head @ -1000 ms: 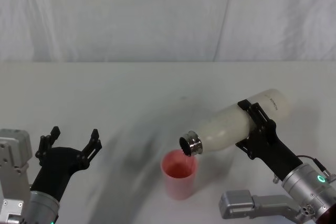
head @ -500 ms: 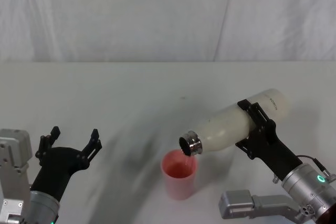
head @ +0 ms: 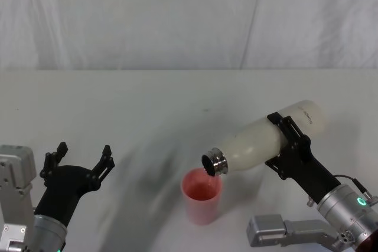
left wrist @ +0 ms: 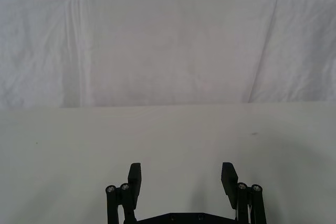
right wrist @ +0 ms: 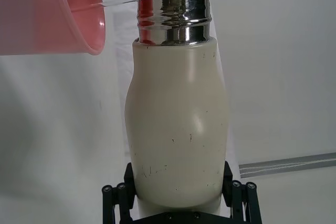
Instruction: Grasp the thermos with one hand and pour water into the cup lid.
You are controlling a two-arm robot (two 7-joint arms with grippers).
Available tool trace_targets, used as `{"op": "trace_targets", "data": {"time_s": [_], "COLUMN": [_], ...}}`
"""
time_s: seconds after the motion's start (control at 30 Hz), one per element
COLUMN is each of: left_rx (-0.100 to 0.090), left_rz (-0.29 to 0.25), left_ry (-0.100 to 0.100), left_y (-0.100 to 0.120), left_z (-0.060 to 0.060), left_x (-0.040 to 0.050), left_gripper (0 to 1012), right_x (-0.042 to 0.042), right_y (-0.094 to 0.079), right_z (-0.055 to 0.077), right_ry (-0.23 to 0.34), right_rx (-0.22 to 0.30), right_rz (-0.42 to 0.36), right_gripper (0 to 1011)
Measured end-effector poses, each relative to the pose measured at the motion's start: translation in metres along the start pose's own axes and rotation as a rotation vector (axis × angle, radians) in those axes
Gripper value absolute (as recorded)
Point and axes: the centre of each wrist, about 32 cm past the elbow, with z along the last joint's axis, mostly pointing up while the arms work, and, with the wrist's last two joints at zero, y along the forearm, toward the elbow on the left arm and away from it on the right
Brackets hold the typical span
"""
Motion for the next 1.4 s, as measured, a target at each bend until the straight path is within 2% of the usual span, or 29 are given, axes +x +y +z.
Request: {"op": "trace_targets", "data": {"time_s": [1.4], "left_rx": [0.0], "left_rz": [0.0], "left_ry": [0.0], "left_y": [0.0], "left_z": [0.0], "left_x": [0.0], "left_gripper": [1001], "right_x": [0.0002], "right_y": [0.0008], "right_z": [-0.0011], "right_ry": [-0.007], "right_rx": [0.002], "right_rz": [-0.004], "right_gripper": [950]}}
